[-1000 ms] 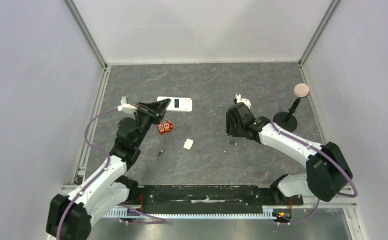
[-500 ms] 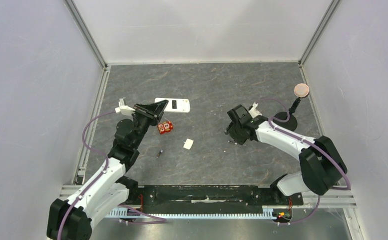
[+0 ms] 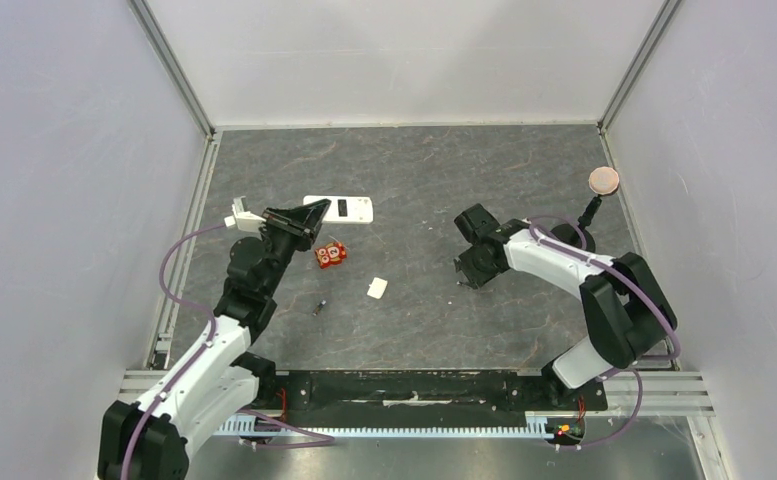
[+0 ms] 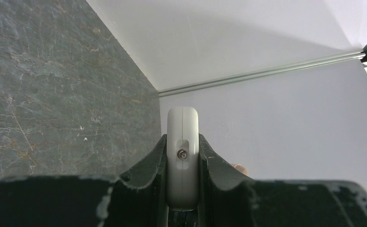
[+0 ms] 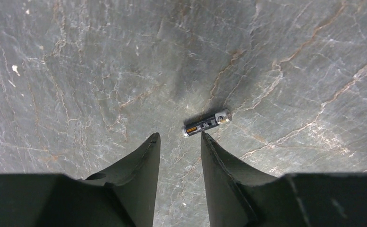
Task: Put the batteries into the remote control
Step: Pick up the battery from the center of the board, then load the battery into the remote control.
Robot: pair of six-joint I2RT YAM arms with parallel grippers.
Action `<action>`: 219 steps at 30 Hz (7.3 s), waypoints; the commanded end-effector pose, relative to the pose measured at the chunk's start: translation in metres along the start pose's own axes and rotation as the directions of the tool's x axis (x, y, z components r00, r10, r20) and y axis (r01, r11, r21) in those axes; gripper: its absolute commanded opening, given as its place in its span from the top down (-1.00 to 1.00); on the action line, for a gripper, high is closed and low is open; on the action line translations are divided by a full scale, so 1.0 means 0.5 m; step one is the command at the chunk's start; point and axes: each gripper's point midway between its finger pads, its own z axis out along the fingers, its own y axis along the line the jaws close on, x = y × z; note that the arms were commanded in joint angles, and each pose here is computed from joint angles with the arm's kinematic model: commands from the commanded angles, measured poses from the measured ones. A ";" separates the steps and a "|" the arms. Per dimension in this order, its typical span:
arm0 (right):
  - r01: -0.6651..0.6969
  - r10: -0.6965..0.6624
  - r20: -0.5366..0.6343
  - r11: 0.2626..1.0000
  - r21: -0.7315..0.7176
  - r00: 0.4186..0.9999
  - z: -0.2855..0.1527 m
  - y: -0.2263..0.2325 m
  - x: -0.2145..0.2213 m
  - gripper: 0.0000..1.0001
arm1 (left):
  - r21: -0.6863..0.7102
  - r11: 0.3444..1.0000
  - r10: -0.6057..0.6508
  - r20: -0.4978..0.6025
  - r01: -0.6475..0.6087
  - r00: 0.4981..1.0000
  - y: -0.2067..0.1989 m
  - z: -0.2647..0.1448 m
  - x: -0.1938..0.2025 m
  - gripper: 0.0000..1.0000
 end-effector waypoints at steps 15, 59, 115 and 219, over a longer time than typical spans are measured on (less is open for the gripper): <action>-0.166 0.160 0.058 0.978 0.124 0.985 0.037 -0.035 -0.034 0.21 | 0.092 0.996 0.013 0.035 -0.016 0.999 -0.023 0.018 -0.038 0.96; 0.581 -0.338 0.477 0.370 -0.725 0.811 -0.571 0.430 0.074 1.00 | 0.298 0.933 -0.157 -0.172 0.203 0.972 -0.092 -0.009 0.020 0.96; 0.769 -0.550 0.554 0.311 -0.559 0.625 -0.528 0.417 0.216 0.99 | 0.414 0.874 -0.221 -0.130 0.255 0.967 -0.153 -0.022 -0.016 0.96; -0.103 -0.395 -0.323 0.487 -0.867 0.860 -0.615 0.419 0.212 -0.43 | 0.543 0.828 -0.152 -0.021 0.139 0.988 -0.191 -0.050 -0.045 0.96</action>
